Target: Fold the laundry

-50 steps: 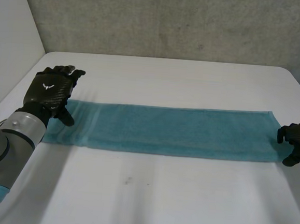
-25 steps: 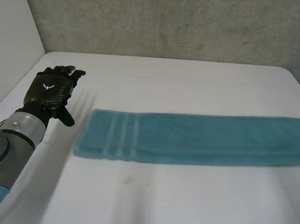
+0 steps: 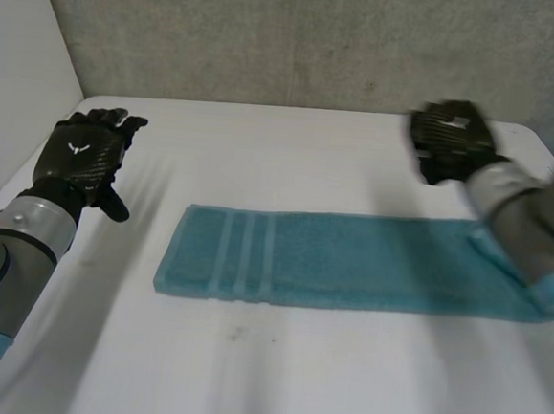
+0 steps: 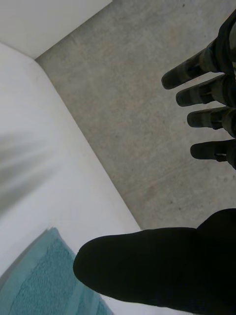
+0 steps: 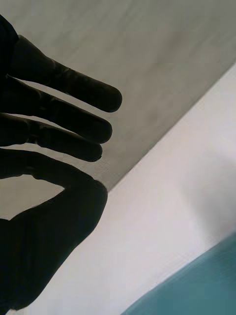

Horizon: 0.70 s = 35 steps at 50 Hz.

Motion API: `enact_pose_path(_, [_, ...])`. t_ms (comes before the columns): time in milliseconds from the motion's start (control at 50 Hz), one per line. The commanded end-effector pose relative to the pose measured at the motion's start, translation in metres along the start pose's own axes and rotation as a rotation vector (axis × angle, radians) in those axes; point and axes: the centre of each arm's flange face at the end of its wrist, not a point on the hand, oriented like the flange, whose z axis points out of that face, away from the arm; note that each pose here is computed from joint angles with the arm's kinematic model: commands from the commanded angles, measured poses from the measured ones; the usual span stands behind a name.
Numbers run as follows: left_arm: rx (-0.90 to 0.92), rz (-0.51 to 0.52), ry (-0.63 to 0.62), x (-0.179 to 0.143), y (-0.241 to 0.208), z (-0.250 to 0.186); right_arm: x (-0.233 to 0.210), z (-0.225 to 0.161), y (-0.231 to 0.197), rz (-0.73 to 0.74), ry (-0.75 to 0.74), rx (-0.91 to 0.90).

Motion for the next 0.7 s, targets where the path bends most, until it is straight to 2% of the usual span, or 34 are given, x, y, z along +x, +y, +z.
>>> enact_pose_path(20, [0.022,0.002,-0.028,-0.008,-0.001,0.004,-0.139,0.010,-0.022,0.075,-0.312,0.104])
enact_pose_path(40, [0.023,0.002,-0.028,-0.008,-0.001,0.005,-0.164,0.008,-0.024,0.077,-0.364,0.119])
enact_pose_path(60, [0.023,0.002,-0.028,-0.008,-0.001,0.005,-0.164,0.008,-0.024,0.077,-0.364,0.119])
enact_pose_path(100, [0.024,0.004,-0.030,-0.009,-0.001,0.005,-0.208,0.003,-0.011,0.080,-0.453,0.107])
enact_pose_path(120, [0.024,0.003,-0.031,-0.009,-0.001,0.005,-0.208,0.003,-0.011,0.080,-0.453,0.107])
enact_pose_path(160, [0.021,0.002,-0.032,-0.010,0.000,0.005,-0.242,-0.003,0.009,0.081,-0.517,0.074])
enact_pose_path(280, [0.008,0.000,-0.026,-0.007,0.004,0.004,-0.264,-0.010,0.021,0.066,-0.544,0.045])
enact_pose_path(320, [0.005,0.000,-0.019,-0.005,0.004,0.002,-0.251,-0.004,0.016,0.068,-0.451,0.024])
enact_pose_path(340, [0.005,0.000,-0.019,-0.005,0.004,0.002,-0.251,-0.004,0.016,0.068,-0.451,0.024])
enact_pose_path(380, [0.003,-0.001,-0.019,-0.004,0.005,0.002,-0.210,0.003,-0.004,0.069,-0.250,-0.001])
enact_pose_path(400, [0.004,-0.001,-0.016,-0.003,0.005,0.001,-0.210,0.003,-0.004,0.069,-0.248,-0.001])
enact_pose_path(420, [0.002,-0.001,-0.016,-0.003,0.005,0.001,-0.176,0.011,-0.004,0.072,-0.124,-0.035])
enact_pose_path(440, [0.002,-0.001,-0.016,-0.003,0.005,0.001,-0.175,0.011,-0.004,0.072,-0.123,-0.036])
enact_pose_path(480, [0.005,-0.001,-0.012,-0.003,0.004,0.001,-0.104,0.017,0.009,0.075,0.078,-0.126])
enact_pose_path(500, [0.005,-0.001,-0.012,-0.003,0.004,0.001,-0.103,0.017,0.009,0.075,0.079,-0.126])
enact_pose_path(540, [-0.001,-0.001,-0.010,-0.002,0.006,0.001,-0.055,0.015,0.026,0.089,0.180,-0.192])
enact_pose_path(600, [-0.004,0.000,-0.010,-0.002,0.007,0.001,-0.034,0.011,0.033,0.107,0.225,-0.218])
enact_pose_path(640, [-0.007,-0.001,-0.007,-0.001,0.008,0.001,0.003,0.000,0.052,0.177,0.313,-0.279])
enact_pose_path(660, [-0.007,-0.001,-0.007,-0.001,0.008,0.001,0.003,0.000,0.052,0.177,0.313,-0.279])
enact_pose_path(700, [-0.010,-0.001,-0.008,-0.001,0.009,0.001,0.032,-0.012,0.077,0.271,0.391,-0.341])
